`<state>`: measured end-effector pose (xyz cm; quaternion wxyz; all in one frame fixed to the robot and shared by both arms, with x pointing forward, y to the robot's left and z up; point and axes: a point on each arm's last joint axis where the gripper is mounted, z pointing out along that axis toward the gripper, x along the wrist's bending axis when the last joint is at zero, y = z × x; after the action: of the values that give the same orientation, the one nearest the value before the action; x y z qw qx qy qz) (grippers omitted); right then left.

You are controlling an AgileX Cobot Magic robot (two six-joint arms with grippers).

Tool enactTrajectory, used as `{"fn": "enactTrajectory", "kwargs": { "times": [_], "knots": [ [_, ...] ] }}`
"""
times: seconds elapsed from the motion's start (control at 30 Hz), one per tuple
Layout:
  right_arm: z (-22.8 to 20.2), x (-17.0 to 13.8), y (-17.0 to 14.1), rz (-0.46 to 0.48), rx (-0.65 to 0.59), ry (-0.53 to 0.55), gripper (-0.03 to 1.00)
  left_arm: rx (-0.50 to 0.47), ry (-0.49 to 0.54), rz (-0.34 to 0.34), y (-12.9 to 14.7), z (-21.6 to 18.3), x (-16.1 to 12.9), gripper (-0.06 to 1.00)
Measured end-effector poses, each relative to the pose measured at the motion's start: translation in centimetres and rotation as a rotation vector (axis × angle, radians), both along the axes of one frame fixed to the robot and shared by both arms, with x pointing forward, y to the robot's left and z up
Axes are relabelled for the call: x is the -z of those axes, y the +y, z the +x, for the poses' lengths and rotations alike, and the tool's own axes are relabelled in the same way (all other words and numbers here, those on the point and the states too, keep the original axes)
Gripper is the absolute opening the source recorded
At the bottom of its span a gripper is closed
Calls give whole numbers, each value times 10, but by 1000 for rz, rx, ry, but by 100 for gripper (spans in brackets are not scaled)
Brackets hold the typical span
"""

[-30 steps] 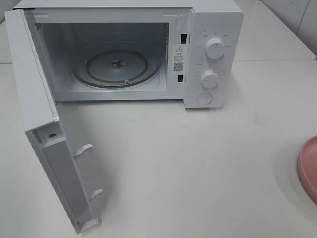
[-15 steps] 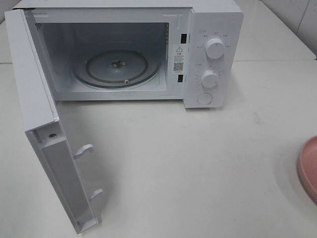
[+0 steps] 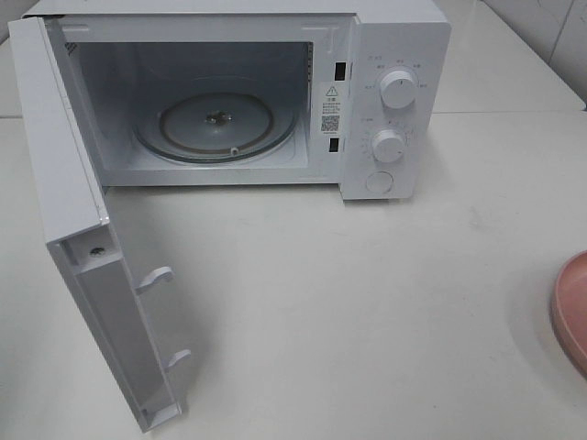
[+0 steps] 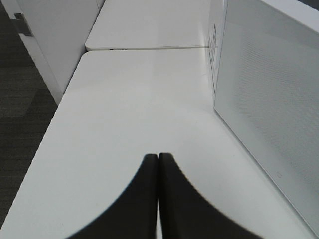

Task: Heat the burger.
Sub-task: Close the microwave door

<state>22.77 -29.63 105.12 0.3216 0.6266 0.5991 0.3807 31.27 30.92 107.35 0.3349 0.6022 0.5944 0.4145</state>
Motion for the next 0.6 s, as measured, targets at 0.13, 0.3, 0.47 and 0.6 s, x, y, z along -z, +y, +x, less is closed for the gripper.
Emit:
{"fn": "enactTrajectory", "kwargs": {
  "times": [0.13, 0.3, 0.47, 0.6],
  "knots": [
    [0, 0, 0, 0, 0, 0, 76, 20, -61, 8, 0, 33, 14, 0],
    [0, 0, 0, 0, 0, 0, 76, 41, -165, 12, -1, 53, 26, 0],
    [0, 0, 0, 0, 0, 0, 76, 76, -359, 16, -3, 77, 39, 0],
    [0, 0, 0, 0, 0, 0, 76, 81, -346, 6, -3, 86, 50, 0]
  ]
}}
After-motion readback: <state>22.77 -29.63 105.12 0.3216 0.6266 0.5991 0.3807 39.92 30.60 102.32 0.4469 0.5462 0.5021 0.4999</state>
